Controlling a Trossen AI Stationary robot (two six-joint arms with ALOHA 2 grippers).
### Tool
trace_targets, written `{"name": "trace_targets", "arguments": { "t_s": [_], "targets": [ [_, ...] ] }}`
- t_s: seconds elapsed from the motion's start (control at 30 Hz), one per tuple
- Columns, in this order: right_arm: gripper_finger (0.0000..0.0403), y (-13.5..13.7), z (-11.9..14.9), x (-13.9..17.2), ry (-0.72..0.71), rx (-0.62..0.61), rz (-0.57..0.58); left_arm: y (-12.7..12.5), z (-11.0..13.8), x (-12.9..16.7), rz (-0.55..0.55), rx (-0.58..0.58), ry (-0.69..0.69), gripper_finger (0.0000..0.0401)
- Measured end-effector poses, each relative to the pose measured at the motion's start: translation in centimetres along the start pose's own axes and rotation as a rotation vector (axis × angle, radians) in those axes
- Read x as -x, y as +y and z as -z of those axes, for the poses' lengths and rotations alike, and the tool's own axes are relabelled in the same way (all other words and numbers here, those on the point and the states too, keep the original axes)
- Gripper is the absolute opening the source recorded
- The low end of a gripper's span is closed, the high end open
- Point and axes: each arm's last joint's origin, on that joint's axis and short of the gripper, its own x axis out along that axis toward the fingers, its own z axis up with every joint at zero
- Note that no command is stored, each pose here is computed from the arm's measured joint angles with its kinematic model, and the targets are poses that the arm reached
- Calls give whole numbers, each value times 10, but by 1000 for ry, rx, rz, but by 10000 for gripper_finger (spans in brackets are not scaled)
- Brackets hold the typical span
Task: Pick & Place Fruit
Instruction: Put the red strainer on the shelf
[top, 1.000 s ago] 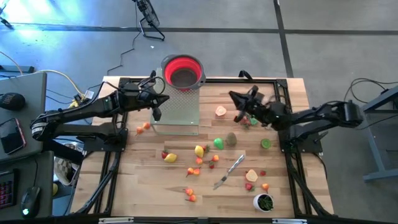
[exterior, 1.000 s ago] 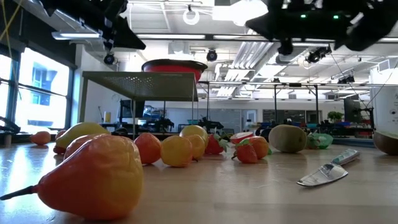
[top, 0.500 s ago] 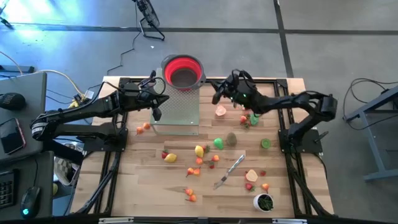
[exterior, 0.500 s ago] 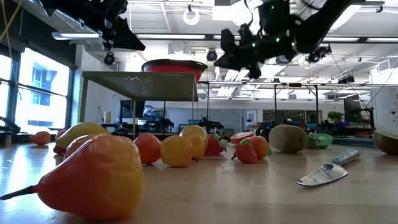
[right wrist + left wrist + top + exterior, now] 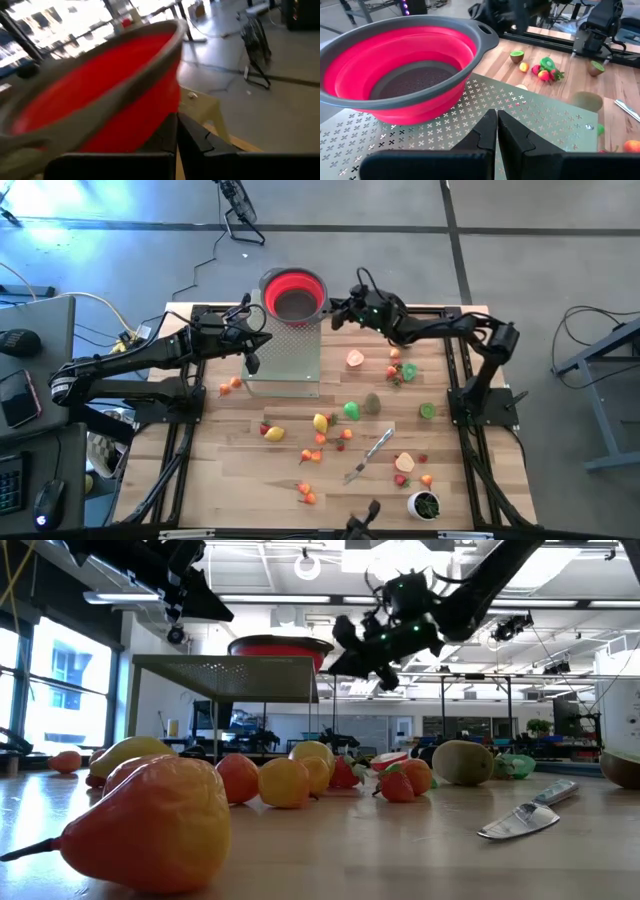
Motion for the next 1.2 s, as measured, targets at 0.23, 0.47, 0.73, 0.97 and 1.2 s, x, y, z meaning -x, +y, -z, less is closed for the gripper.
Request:
{"name": "trace_targets", "arguments": {
  "t_s": [0.23, 0.47, 0.73, 0.97, 1.2],
  "targets": [
    [2, -10, -9, -12, 55, -12, 29, 0, 0, 0, -2, 0, 0, 10],
    [2, -13, -6, -13, 107, -33, 18, 0, 0, 0, -4, 0, 0, 10],
    [2, -8, -8, -13, 89, -41, -45, 0, 0, 0, -4, 0, 0, 10],
    [2, 4, -8, -13, 68, -38, -104, 0, 0, 0, -3, 0, 0, 10],
    [2, 13, -8, -13, 61, -32, -194, 0, 0, 0, -3, 0, 0, 10]
  ]
}}
